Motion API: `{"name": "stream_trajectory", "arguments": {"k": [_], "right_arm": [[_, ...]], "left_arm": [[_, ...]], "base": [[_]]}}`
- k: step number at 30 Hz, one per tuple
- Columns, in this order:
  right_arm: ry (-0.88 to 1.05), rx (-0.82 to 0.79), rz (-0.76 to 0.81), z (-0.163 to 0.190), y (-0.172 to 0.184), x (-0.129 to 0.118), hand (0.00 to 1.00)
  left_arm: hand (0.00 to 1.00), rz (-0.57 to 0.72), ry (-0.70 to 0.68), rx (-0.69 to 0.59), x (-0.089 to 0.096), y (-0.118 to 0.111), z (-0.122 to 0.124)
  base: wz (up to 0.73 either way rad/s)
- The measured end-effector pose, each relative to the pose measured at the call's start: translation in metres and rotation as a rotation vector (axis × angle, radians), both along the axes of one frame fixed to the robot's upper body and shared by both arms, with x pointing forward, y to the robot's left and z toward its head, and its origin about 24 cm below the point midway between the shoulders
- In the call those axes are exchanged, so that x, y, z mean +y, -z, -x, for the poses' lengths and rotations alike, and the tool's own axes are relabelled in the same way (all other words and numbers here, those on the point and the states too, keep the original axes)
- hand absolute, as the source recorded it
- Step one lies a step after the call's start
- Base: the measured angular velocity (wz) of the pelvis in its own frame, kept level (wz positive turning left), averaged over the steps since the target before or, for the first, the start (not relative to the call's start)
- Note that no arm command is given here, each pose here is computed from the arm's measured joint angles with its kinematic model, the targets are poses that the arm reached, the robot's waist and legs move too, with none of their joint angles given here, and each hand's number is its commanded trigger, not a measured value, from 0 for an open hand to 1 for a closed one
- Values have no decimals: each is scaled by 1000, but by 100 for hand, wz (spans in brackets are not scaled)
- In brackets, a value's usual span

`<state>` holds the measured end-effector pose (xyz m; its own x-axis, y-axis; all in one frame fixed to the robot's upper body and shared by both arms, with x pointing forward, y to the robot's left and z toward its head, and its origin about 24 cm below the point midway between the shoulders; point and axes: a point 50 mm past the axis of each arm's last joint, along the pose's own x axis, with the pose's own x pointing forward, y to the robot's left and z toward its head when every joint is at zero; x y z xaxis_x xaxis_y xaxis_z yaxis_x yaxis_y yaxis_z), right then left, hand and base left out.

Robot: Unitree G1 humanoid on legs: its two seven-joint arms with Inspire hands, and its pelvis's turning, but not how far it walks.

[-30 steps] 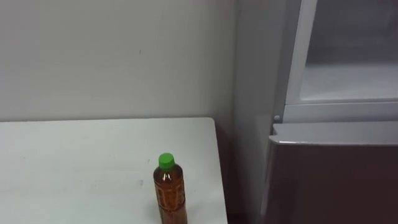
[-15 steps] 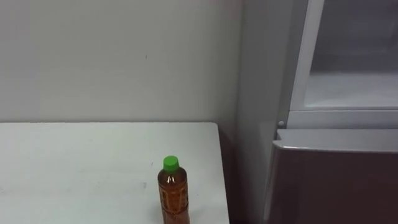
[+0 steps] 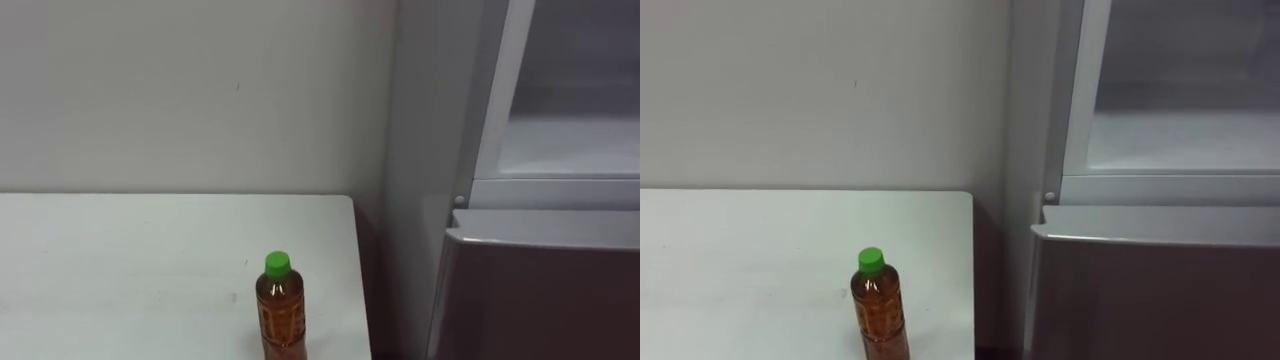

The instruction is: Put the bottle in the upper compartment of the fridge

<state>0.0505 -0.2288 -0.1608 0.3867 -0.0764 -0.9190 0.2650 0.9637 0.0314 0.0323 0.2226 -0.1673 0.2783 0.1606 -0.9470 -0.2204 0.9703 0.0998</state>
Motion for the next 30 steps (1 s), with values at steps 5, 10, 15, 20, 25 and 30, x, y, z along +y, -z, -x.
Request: {"name": "stream_trajectory", "arguments": {"k": [5, 10, 15, 20, 25, 30], "right_arm": [[-28, -54, -23, -7, -4, 5, 0], [-96, -233, -24, -43, -24, 12, 0], [-222, -468, -50, -85, -56, 28, 0], [-345, -618, -104, -107, -81, 50, 0], [-377, -702, -117, -120, -96, 57, 0], [-412, -857, -125, -136, -130, 65, 0]], "left_arm": [[0, -6, -15, 2, 1, 0, 2], [0, -2, -22, -22, 0, -1, 0], [0, -9, -17, -43, 0, -1, 0], [0, -23, -16, -51, 1, -2, 1], [0, -31, -14, -51, 2, -2, 1], [0, -37, -14, -55, 4, -3, 0]], "base": [[0], [-6], [0], [0], [2], [-2]]}}
